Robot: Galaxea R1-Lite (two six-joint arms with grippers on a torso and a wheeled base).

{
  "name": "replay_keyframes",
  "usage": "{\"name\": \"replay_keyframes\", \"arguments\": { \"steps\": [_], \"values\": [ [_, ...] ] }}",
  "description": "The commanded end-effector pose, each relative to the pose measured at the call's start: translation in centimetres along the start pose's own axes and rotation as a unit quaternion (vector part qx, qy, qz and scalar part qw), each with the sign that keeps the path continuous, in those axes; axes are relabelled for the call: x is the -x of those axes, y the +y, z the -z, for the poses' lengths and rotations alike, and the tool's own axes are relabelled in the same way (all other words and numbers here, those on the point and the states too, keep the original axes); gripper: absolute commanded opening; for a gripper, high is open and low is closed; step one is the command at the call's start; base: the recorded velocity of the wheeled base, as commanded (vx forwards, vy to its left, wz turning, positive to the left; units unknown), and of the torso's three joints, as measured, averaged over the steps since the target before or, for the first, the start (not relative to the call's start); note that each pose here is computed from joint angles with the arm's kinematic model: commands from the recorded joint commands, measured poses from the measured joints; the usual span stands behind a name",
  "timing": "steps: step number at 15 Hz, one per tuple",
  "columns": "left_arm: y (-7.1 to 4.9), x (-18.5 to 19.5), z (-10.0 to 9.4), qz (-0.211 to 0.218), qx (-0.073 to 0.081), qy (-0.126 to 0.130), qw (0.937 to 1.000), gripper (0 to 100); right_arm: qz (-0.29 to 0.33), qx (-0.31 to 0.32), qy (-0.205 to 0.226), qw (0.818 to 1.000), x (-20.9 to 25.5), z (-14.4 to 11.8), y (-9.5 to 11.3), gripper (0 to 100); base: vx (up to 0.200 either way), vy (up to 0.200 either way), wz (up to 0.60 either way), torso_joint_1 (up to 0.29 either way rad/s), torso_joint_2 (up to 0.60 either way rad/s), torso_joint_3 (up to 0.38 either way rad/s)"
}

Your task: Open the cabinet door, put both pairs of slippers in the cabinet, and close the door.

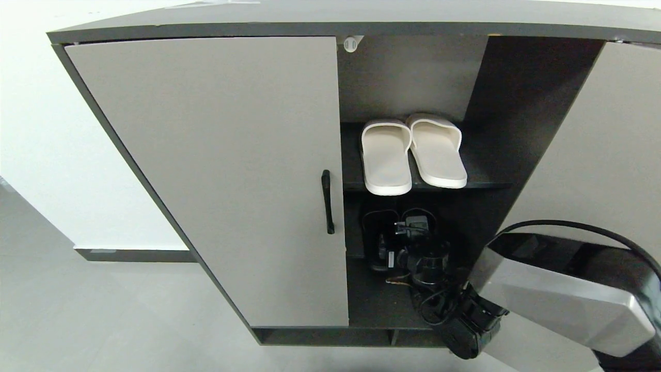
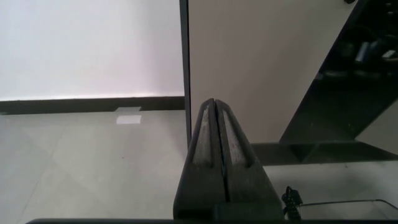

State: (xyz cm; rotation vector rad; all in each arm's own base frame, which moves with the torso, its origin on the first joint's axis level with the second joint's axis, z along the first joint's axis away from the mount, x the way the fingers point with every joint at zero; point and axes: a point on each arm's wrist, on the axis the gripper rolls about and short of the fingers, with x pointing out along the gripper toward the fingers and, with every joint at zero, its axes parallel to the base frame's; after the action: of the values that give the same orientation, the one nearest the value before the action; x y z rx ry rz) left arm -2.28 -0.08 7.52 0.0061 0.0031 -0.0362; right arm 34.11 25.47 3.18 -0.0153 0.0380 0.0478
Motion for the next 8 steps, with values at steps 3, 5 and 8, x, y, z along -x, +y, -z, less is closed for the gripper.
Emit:
{"name": "replay_keyframes", "arguments": {
  "steps": [3, 5, 8],
  "values": [
    [0.0, 0.0, 0.0, 0.000, 0.000, 0.001, 1.0000, 0, -0.017, -0.005, -0.007, 1.000, 4.8, -1.7, -1.8, 100, -0.200, 0.000, 0.00, 0.001, 0.00, 0.004],
    [0.0, 0.0, 0.0, 0.000, 0.000, 0.001, 1.0000, 0, -0.027, -0.004, -0.002, 1.000, 6.0, -1.3, -1.9, 100, -0.200, 0.000, 0.00, 0.002, 0.00, 0.002],
    [0.0, 0.0, 0.0, 0.000, 0.000, 0.001, 1.0000, 0, -0.050, -0.006, -0.003, 0.999, 7.7, -1.9, -1.5, 0, -0.200, 0.000, 0.00, -0.002, 0.00, -0.002]
  ]
}}
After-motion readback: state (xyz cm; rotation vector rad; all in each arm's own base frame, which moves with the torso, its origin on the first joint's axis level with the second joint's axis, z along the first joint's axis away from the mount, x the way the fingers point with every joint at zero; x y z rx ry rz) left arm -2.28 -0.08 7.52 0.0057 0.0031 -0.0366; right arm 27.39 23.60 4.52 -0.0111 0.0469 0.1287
